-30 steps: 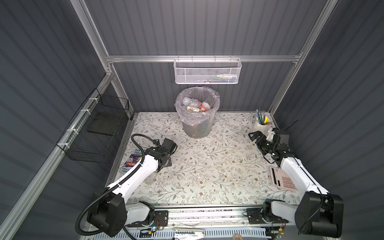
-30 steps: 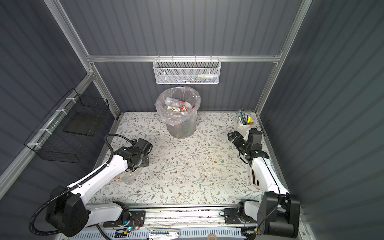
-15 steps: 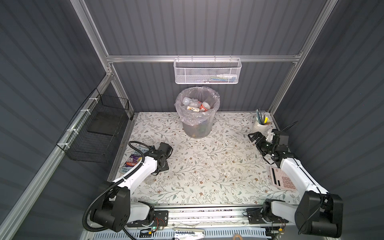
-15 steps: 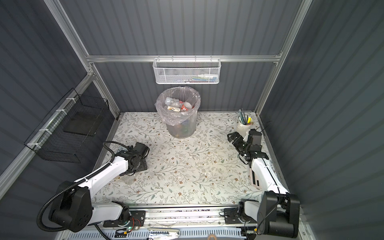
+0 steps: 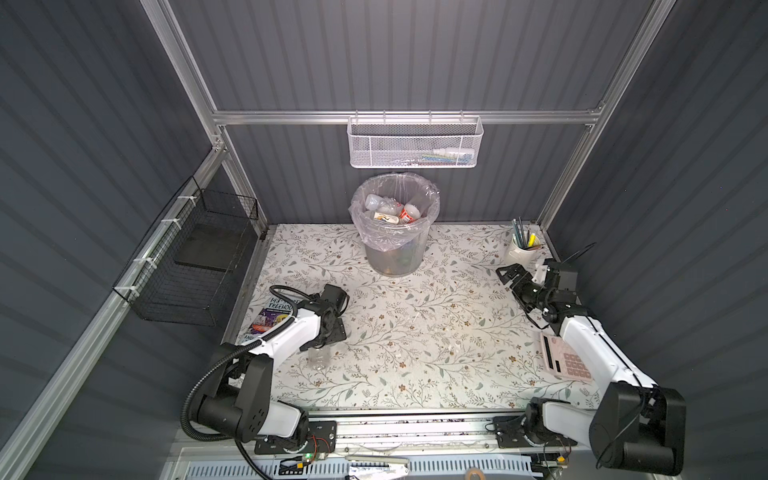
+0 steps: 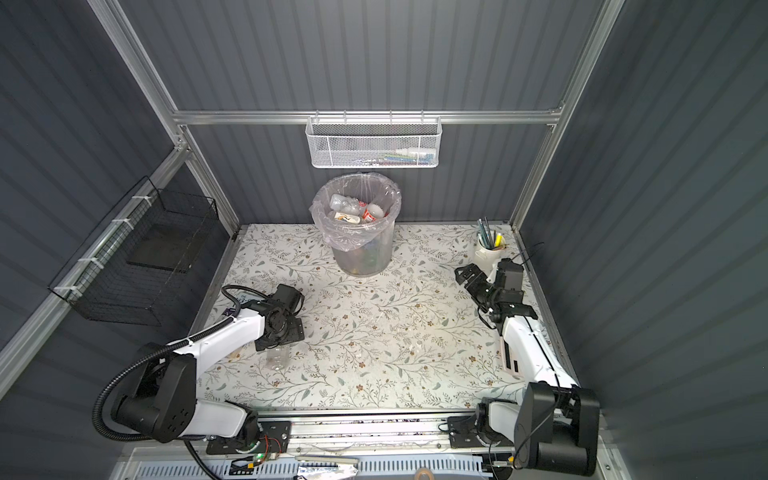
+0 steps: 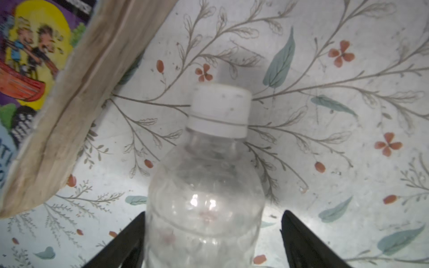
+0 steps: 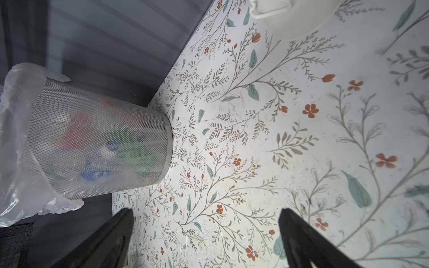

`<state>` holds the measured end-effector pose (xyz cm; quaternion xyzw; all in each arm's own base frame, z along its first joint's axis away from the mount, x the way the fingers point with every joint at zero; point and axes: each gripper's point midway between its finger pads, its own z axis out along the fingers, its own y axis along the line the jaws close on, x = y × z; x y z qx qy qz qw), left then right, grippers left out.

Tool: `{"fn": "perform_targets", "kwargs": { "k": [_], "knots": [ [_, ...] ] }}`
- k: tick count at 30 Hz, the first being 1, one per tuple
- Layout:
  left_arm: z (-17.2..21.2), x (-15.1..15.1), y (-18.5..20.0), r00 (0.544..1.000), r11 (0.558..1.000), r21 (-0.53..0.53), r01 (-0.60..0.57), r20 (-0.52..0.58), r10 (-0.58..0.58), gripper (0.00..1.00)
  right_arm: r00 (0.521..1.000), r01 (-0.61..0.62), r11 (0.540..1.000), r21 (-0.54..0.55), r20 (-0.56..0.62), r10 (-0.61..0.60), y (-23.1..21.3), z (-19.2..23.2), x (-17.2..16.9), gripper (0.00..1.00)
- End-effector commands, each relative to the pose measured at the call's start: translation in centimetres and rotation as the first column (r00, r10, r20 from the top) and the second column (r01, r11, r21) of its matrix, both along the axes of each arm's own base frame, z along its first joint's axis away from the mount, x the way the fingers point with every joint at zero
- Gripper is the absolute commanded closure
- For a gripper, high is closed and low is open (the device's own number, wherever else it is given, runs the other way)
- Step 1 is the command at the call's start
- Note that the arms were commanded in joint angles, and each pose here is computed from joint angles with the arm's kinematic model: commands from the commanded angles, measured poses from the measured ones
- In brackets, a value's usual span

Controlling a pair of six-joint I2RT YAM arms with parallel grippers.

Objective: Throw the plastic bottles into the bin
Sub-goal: 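Return the left gripper to the blue-labelled clear bottle by the book and grasp it, then lift the blue-labelled bottle over the bin and release it with the left gripper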

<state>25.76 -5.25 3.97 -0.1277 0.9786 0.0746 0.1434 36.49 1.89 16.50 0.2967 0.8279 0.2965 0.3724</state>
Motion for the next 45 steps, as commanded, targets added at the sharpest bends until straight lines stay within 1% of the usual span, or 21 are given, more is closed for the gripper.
{"fn": "perform_targets", "kwargs": {
  "k": [1,3,8,12,15,18,19,21,24,26,27,29,31,32,34,38,40,41,42,44,45],
  "knots": [
    [-1.1,-0.3,-0.8,0.999,0.999,-0.052,0.013,-0.030,-0.014,0.19,1.000,0.005,1.000,0.008,-0.006,-0.005,-0.2,-0.5,0.0,0.01],
    [-1.4,-0.2,-1.0,0.999,0.998,-0.058,0.014,-0.034,-0.016,0.21,1.000,0.010,1.000,0.007,-0.004,-0.010,-0.3,-0.5,-0.1,0.01],
    [-1.5,0.3,-1.3,1.000,0.997,-0.076,0.016,-0.010,-0.016,0.36,1.000,0.016,1.000,0.007,-0.004,-0.016,-0.5,-0.4,-0.2,0.01],
    [-0.7,1.0,-1.8,0.999,0.994,-0.111,0.012,0.040,-0.008,0.44,1.000,0.025,1.000,0.008,0.000,-0.025,-0.8,-0.3,-0.3,0.01],
    [1.1,1.9,-2.2,0.993,0.989,-0.145,0.007,0.121,0.011,0.47,1.000,0.028,1.000,0.008,0.000,-0.028,-0.9,-0.3,-0.4,0.01],
    [4.8,3.6,-3.0,0.962,0.977,-0.212,0.030,0.271,0.030,0.50,0.999,0.035,0.999,0.009,0.002,-0.035,-1.0,-0.2,-0.5,0.01],
    [6.7,4.4,-3.2,0.940,0.971,-0.236,0.046,0.339,0.038,0.50,0.999,0.036,0.999,0.009,0.005,-0.037,-1.1,-0.1,-0.5,0.01],
    [11.3,5.9,-3.6,0.871,0.959,-0.267,0.095,0.489,0.049,0.50,0.999,0.039,0.999,0.009,0.010,-0.039,-1.1,0.2,-0.4,0.01],
    [20.2,7.8,-3.5,0.690,0.954,-0.236,0.184,0.722,0.046,0.49,0.998,0.049,0.999,-0.002,0.030,-0.049,-1.4,0.9,-0.4,0.01],
    [26.6,8.4,-3.1,0.535,0.958,-0.174,0.226,0.844,0.027,0.50,0.997,0.062,0.998,-0.013,0.051,-0.062,-1.8,1.5,-0.4,0.01],
    [29.4,8.5,-3.1,0.466,0.959,-0.148,0.242,0.885,0.019,0.50,0.995,0.070,0.997,-0.017,0.065,-0.069,-2.1,2.0,-0.4,0.01],
    [35.0,8.6,-3.1,0.308,0.958,-0.098,0.270,0.951,0.011,0.48,0.994,0.084,0.996,-0.017,0.078,-0.082,-2.5,2.2,-0.4,0.01],
    [39.4,8.7,-3.5,0.164,0.952,-0.061,0.301,0.986,0.011,0.48,0.984,0.124,0.991,-0.041,0.131,-0.118,-3.3,3.8,-0.7,0.01],
    [41.1,8.9,-3.7,0.109,0.949,-0.046,0.312,0.994,0.012,0.48,0.981,0.129,0.991,-0.046,0.148,-0.121,-3.5,4.3,-0.8,0.01],
    [43.3,9.6,-4.5,0.032,0.942,-0.034,0.335,0.999,0.024,0.49,0.976,0.138,0.989,-0.053,0.175,-0.126,-3.7,5.0,-1.0,0.01],
    [46.0,12.2,-7.1,-0.072,0.906,-0.032,0.423,0.995,0.069,0.50,0.966,0.163,0.984,-0.077,0.214,-0.143,-4.4,6.1,-1.6,0.01],
    [46.3,14.2,-8.4,-0.093,0.890,-0.033,0.455,0.992,0.084,0.50,0.962,0.178,0.980,-0.090,0.225,-0.154,-4.9,6.6,-2.0,0.01],
    [46.3,15.5,-9.2,-0.093,0.882,-0.033,0.471,0.992,0.087,0.50,0.960,0.185,0.978,-0.098,0.229,-0.159,-5.1,6.8,-2.2,0.01],
    [45.9,17.0,-10.1,-0.074,0.871,-0.039,0.489,0.993,0.086,0.50,0.959,0.192,0.976,-0.105,0.233,-0.163,-5.4,7.1,-2.4,0.01],
    [45.1,20.5,-12.6,-0.004,0.838,-0.064,0.541,0.997,0.079,0.48,0.956,0.204,0.972,-0.119,0.238,-0.172,-5.9,7.6,-2.7,0.01],
    [44.1,22.2,-13.9,0.054,0.817,-0.086,0.570,0.996,0.067,0.46,0.956,0.205,0.971,-0.121,0.238,-0.172,-6.0,7.7,-2.8,0.01]
  ]
}}
